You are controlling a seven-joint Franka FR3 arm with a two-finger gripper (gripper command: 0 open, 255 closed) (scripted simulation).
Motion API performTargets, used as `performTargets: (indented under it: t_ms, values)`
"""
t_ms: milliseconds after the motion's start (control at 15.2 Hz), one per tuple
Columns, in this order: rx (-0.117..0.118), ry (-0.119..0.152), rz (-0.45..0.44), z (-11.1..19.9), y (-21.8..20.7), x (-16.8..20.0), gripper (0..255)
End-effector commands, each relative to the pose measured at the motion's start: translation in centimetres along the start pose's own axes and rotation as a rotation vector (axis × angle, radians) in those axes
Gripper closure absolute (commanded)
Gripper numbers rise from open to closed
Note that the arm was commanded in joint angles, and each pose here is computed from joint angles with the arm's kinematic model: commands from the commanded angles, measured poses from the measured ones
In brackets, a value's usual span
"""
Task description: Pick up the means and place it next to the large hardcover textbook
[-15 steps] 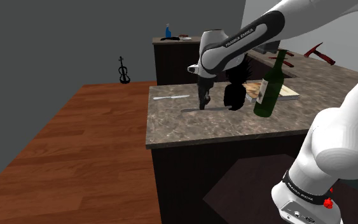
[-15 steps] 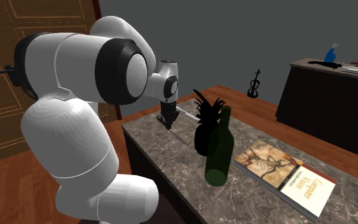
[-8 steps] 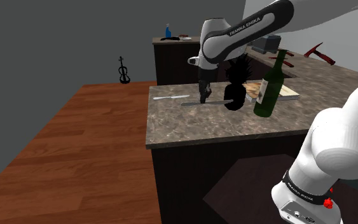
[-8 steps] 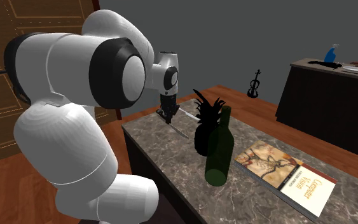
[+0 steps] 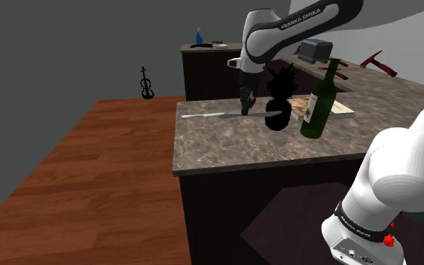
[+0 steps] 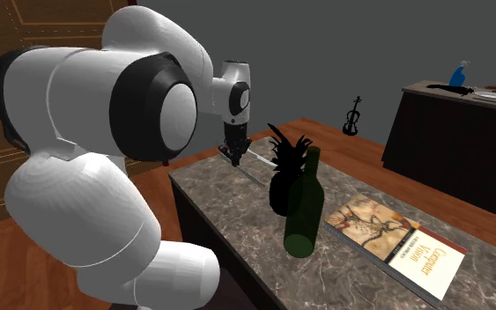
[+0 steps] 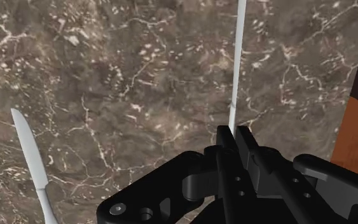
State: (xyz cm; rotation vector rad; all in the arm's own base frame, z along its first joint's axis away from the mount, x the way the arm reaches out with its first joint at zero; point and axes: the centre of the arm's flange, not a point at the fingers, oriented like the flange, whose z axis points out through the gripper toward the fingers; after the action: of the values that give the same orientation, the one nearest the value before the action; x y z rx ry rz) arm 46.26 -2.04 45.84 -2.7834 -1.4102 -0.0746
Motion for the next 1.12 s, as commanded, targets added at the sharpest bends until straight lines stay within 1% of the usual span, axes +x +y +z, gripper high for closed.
performTargets:
  t_ms: [0, 1056]
  values:
    - [0.000, 0.000, 0.000, -0.2, -0.4, -2.2, 255]
    - [0.000, 0.000, 0.000, -1.3, -2.2, -23.2, 255]
